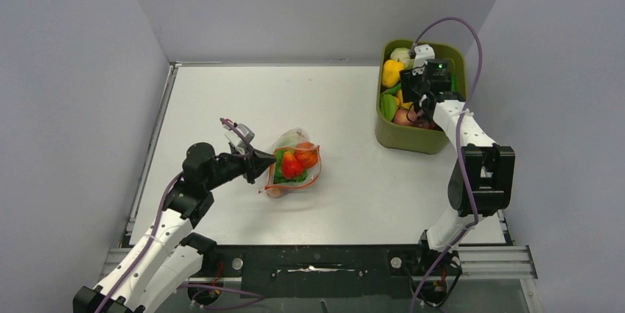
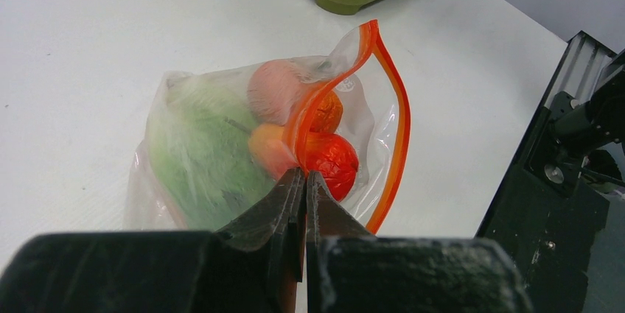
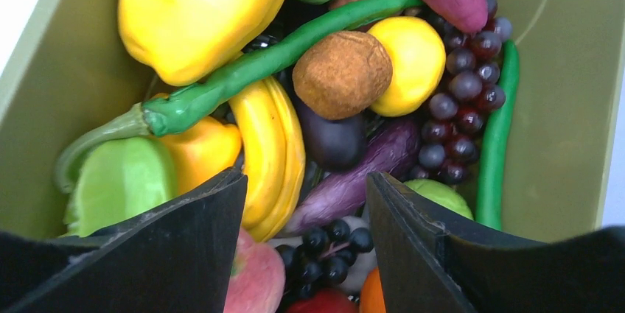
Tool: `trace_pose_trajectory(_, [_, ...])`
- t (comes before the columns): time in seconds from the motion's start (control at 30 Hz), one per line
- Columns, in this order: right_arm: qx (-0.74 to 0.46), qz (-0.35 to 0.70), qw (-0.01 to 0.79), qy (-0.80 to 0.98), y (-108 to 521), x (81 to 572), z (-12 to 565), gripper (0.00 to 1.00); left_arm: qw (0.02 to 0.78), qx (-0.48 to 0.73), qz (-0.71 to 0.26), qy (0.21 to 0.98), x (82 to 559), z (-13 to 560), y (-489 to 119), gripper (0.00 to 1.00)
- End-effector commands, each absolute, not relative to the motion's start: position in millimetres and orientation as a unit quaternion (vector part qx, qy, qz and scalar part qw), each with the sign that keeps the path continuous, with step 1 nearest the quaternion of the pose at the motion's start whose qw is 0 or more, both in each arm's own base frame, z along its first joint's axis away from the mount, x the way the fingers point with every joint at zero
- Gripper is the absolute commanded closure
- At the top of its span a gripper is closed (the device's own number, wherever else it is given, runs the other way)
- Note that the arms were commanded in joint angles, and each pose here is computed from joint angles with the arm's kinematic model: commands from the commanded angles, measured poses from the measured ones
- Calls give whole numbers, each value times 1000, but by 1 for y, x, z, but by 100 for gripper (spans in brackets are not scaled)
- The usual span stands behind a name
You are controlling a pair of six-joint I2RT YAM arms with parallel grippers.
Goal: Place the food in the zip-top bag and seal the zipper
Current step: Pick up the fake fruit from the bin.
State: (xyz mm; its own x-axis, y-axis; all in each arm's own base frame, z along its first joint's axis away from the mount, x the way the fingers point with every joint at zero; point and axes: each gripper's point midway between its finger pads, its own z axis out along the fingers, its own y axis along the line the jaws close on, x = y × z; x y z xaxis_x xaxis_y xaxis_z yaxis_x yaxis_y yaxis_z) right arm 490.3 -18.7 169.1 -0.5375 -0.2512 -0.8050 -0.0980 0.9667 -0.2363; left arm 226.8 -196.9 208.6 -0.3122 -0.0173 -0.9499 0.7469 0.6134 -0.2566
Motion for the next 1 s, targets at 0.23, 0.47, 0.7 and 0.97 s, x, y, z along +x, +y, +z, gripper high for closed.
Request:
trace_pose_trajectory(0.23, [-238,-180,508,808,-33,530,192,32,567,264,-357,693,230,235,-198,100])
trace_pose_trajectory(0.47, [-271,-194,474,815,-37,547,171,30,569,263,-356,693,231,235,-197,100])
trace_pose_trajectory(0.7, [-288,-253,452,805,-47,563,154,29,569,264,-355,693,230,235,-197,100])
trace_pose_trajectory(0.97, [-295,-258,453,801,-46,560,155,49,570,264,-355,693,230,235,-197,100])
